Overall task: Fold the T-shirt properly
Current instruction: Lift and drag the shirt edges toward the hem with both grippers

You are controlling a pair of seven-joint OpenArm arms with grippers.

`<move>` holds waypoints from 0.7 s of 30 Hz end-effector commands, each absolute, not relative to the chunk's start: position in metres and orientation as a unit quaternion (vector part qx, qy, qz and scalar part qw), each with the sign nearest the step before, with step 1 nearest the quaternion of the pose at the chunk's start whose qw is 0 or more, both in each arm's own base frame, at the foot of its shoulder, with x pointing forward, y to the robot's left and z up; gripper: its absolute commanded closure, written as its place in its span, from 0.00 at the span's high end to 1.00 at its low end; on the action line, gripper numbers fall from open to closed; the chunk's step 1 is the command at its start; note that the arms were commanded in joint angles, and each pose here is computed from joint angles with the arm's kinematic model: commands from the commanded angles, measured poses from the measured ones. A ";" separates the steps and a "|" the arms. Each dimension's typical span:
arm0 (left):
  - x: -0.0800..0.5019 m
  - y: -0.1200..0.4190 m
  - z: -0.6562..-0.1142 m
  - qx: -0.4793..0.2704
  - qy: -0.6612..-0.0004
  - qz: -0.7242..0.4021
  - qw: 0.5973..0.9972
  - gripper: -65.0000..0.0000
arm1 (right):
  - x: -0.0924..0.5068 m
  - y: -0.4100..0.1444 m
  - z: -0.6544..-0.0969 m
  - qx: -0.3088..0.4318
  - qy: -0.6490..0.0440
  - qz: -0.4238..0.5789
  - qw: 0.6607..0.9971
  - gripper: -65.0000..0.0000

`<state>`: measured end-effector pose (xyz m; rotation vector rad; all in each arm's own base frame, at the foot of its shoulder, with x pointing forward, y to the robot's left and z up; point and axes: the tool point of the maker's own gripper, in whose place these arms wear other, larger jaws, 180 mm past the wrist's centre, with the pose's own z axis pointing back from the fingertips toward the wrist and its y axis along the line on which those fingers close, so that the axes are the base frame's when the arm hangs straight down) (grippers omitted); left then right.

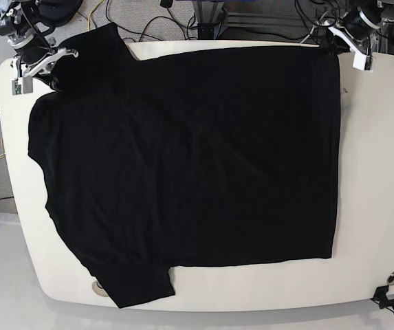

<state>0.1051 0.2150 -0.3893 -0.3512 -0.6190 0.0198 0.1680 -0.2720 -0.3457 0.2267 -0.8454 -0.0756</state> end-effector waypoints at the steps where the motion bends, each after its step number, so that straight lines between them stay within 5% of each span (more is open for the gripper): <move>1: 0.103 0.216 -0.379 -0.169 -0.312 -0.001 0.935 0.00 | 0.159 -0.263 -0.337 0.108 -0.404 -0.028 0.908 0.00; 9: 0.089 0.252 -0.365 -0.115 -0.316 0.018 0.942 0.00 | 0.124 -0.244 -0.341 0.130 -0.377 -0.041 0.916 0.00; 21: 0.215 0.256 -0.327 -0.103 -0.394 -0.033 0.913 0.00 | 0.193 -0.260 -0.248 0.252 -0.514 -0.093 0.815 0.00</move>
